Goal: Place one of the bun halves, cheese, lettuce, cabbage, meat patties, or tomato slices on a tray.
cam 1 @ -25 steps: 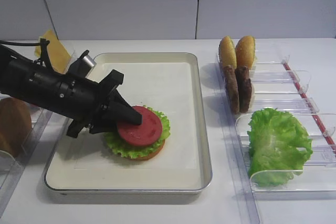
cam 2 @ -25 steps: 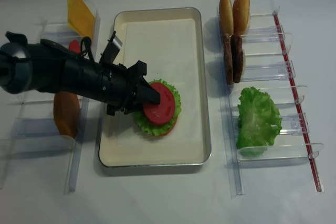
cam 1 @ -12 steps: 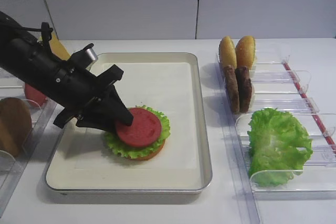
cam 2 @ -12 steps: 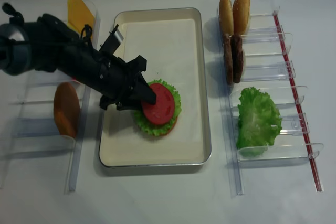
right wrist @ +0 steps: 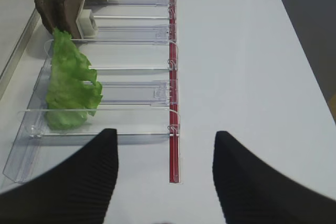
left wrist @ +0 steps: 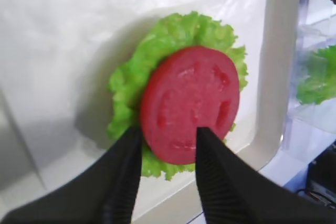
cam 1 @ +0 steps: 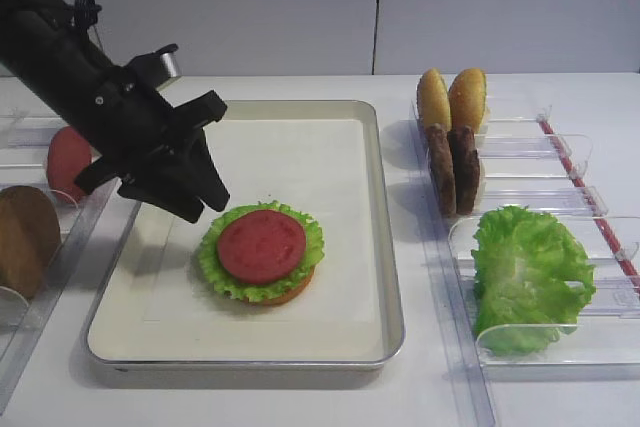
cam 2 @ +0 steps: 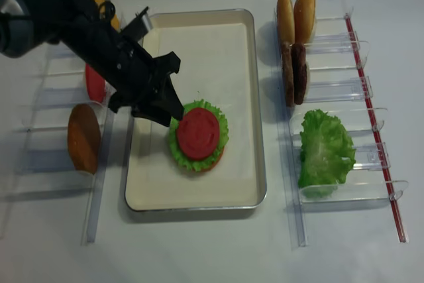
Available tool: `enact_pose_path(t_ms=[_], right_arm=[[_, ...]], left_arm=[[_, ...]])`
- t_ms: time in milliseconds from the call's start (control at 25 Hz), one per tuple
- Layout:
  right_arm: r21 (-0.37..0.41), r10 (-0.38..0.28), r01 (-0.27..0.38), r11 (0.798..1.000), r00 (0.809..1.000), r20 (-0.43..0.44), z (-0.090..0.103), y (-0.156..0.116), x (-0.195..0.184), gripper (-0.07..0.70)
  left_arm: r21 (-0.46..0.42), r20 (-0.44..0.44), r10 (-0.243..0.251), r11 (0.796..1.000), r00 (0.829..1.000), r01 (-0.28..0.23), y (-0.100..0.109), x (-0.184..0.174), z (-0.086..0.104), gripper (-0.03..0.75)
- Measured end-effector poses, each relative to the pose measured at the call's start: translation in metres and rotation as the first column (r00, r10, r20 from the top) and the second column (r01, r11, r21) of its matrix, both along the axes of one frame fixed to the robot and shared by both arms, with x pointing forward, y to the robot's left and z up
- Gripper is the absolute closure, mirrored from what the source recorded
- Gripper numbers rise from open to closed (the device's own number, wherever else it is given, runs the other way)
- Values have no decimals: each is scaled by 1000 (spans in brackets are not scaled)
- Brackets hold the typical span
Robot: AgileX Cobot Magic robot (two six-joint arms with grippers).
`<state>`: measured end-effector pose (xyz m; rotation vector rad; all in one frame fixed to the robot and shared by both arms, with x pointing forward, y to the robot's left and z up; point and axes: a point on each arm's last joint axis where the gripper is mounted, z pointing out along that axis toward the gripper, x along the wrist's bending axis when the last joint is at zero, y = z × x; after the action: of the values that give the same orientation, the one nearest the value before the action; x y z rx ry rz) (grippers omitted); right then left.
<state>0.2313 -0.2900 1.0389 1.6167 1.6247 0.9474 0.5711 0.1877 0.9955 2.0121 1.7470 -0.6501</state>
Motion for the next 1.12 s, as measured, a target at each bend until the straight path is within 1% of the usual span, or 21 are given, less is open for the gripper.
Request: enact_pose_path(t_ms=[80, 200, 280, 360, 400, 480, 600, 680, 760, 840, 880, 920, 1000, 1080, 1120], right_arm=[[0, 0, 0, 1000, 1000, 0, 0, 0, 0, 193], [-2, -1, 1, 1000, 1000, 0, 0, 0, 0, 193], [-1, 0, 0, 1000, 1000, 0, 0, 0, 0, 193], [-2, -1, 1, 1000, 1000, 0, 0, 0, 0, 193], [-2, -1, 1, 1000, 1000, 0, 0, 0, 0, 193], [-2, -1, 1, 1000, 1000, 0, 0, 0, 0, 193], [-2, -1, 1, 1000, 1000, 0, 0, 0, 0, 193], [0, -2, 2, 1000, 1000, 0, 0, 0, 0, 193], [0, -2, 2, 1000, 1000, 0, 0, 0, 0, 193], [0, -2, 2, 1000, 1000, 0, 0, 0, 0, 193], [0, -2, 2, 1000, 1000, 0, 0, 0, 0, 193], [0, -2, 2, 1000, 1000, 0, 0, 0, 0, 193], [0, -2, 2, 1000, 1000, 0, 0, 0, 0, 193], [0, -2, 2, 1000, 1000, 0, 0, 0, 0, 193], [1, -3, 3, 1000, 1000, 0, 0, 0, 0, 193]], left_arm=[[54, 33, 5, 999, 999, -7, 3, 7, 10, 480], [129, 74, 21, 991, 997, -30, 9, 14, 22, 480], [152, 105, 22, 988, 994, -38, 12, 12, 32, 480], [197, 133, 19, 979, 991, -45, 16, 8, 42, 480], [237, 152, 13, 970, 988, -49, 18, 5, 47, 480], [328, 195, -10, 943, 981, -56, 23, -2, 58, 480], [407, 271, -48, 911, 962, -69, 24, -19, 80, 480], [424, 314, -70, 903, 947, -74, 25, -38, 95, 480], [440, 335, -81, 895, 939, -80, 31, -60, 102, 480], [450, 362, -76, 887, 929, -103, 41, -86, 110, 480], [456, 365, -74, 883, 928, -109, 45, -98, 110, 480], [455, 381, -71, 882, 922, -120, 50, -112, 113, 480], [455, 416, -66, 879, 907, -145, 58, -137, 118, 480], [451, 468, -58, 874, 882, -182, 67, -161, 125, 480], [433, 497, -45, 878, 867, -203, 70, -172, 130, 480]])
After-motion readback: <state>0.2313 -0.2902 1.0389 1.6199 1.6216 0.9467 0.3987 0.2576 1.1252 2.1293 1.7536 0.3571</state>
